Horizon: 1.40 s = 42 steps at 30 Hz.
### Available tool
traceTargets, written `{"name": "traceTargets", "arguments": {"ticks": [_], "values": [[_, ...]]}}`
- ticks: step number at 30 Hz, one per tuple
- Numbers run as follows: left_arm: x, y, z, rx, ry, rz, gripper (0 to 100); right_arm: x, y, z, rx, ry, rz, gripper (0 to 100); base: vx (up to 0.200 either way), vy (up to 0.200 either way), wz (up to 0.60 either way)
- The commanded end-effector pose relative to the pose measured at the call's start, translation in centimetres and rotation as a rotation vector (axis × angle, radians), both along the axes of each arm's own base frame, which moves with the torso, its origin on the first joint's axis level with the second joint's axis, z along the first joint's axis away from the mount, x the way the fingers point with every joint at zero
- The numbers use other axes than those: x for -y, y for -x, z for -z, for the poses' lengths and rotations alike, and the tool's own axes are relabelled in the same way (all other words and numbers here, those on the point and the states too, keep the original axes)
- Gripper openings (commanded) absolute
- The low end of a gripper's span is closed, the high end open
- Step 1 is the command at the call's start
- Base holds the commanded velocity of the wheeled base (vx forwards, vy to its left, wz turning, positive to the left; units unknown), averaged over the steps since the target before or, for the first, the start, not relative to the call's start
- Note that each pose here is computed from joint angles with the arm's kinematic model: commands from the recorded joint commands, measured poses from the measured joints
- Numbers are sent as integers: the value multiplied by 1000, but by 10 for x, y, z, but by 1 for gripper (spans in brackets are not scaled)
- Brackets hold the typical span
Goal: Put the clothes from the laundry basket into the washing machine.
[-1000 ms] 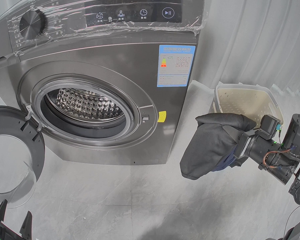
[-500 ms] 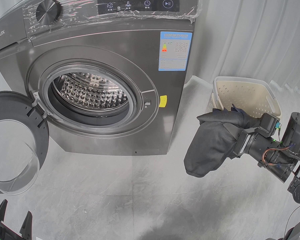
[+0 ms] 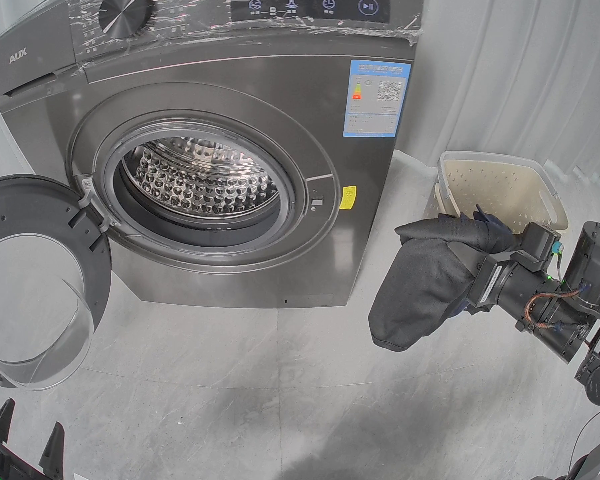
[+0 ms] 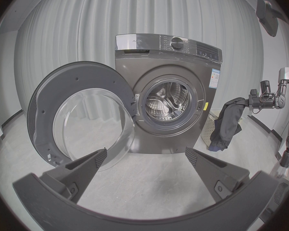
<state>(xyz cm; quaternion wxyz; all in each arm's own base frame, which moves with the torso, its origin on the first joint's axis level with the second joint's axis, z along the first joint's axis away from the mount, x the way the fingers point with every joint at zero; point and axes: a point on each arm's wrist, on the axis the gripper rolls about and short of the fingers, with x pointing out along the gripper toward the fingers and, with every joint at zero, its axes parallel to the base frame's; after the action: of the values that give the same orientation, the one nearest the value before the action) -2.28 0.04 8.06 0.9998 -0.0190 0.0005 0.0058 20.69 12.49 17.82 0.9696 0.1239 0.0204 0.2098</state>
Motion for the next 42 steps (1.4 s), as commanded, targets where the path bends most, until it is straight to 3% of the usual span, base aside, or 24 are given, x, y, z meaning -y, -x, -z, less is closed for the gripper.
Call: {"name": "traceTargets", "arguments": {"ticks": [1,6,12,21,33,42], "values": [[0,0,4,-2,0,-1,100,0,0,0,0,0,0,0,0,200,0],[0,0,4,-2,0,-1,100,-2,1,0,0,-4,-9,0,0,200,0],[0,0,4,-2,-1,-1,100,-4,3,2,-9,-5,-25,0,0,0,0],[0,0,4,-2,-3,-1,100,-10,7,-4,43,-19,-51,0,0,0,0],[0,0,4,0,-9,-1,100,-19,15,-9,56,-34,-94,0,0,150,0],[0,0,5,-1,-27,-7,100,-51,12,-1,30,-17,-152,0,0,0,0]]}}
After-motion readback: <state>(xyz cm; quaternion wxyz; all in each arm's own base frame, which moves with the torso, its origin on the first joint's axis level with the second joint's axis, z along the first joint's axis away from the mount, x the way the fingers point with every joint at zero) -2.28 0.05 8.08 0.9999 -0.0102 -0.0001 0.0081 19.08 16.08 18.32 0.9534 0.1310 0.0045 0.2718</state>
